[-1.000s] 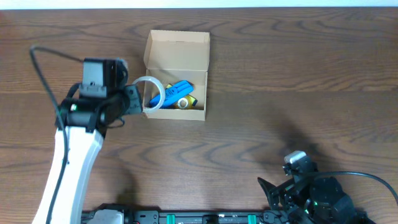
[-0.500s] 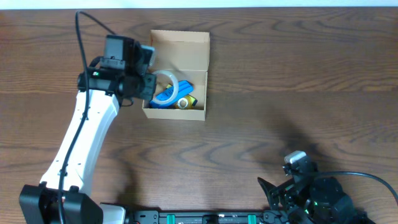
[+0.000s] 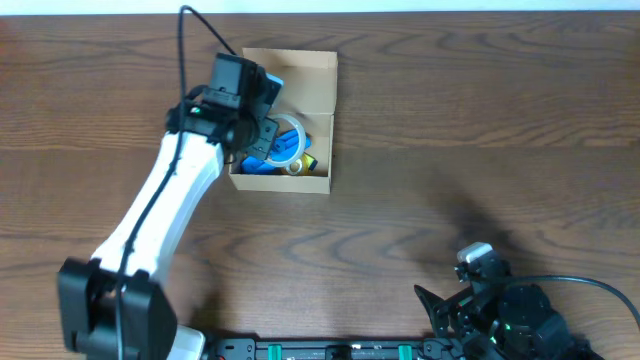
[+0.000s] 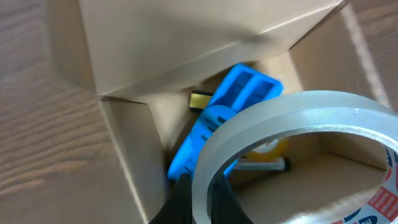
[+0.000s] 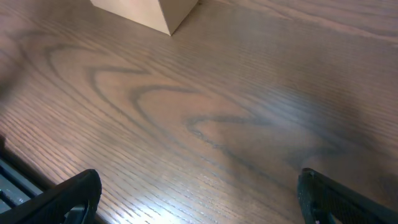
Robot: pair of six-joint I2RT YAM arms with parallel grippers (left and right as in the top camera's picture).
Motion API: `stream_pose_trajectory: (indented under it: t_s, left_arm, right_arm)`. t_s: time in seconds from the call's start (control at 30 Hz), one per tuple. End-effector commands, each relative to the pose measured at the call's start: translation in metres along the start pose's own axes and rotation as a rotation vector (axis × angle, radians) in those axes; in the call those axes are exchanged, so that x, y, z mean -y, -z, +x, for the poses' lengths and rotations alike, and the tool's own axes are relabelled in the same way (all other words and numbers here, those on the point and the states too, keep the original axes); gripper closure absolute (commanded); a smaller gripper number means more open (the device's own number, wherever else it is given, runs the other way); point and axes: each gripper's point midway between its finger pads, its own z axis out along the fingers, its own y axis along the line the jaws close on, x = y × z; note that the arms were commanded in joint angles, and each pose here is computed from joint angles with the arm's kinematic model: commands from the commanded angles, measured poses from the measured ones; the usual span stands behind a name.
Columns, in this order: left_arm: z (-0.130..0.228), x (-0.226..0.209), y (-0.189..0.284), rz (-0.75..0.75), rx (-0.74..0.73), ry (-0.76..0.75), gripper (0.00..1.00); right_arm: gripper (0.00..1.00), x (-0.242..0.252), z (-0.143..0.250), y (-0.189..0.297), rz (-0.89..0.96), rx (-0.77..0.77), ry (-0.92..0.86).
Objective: Pack container
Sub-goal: 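Carry the clear tape roll with the left gripper into the box, then open the left gripper to release the tape roll in the box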
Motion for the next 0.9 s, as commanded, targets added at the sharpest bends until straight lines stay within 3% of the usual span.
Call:
stream_pose_trajectory:
  t_s: [0.0, 0.47, 0.67, 0.87]
  left_arm:
    - [-0.007, -0.003, -0.012, -0.038, -0.005, -0.037, 0.95]
    - [0.003, -0.002, -0.039, -0.028, -0.067, -0.041, 0.92]
    - [0.001, -0.003, -0.040, -0.029, -0.060, -0.040, 0.64]
    - [-0.003, -0.003, -0.040, -0.032, -0.045, -0.036, 0.21]
  right_arm:
    - [0.01, 0.002, -0.001, 0.000, 0.009, 0.006, -0.013]
    - [0.01, 0.002, -0.001, 0.000, 0.009, 0.007, -0.013]
    - [0.01, 0.002, -0.001, 0.000, 0.009, 0.007, -0.013]
    - [0.01, 0.002, -0.001, 0.000, 0.009, 0.007, -0.013]
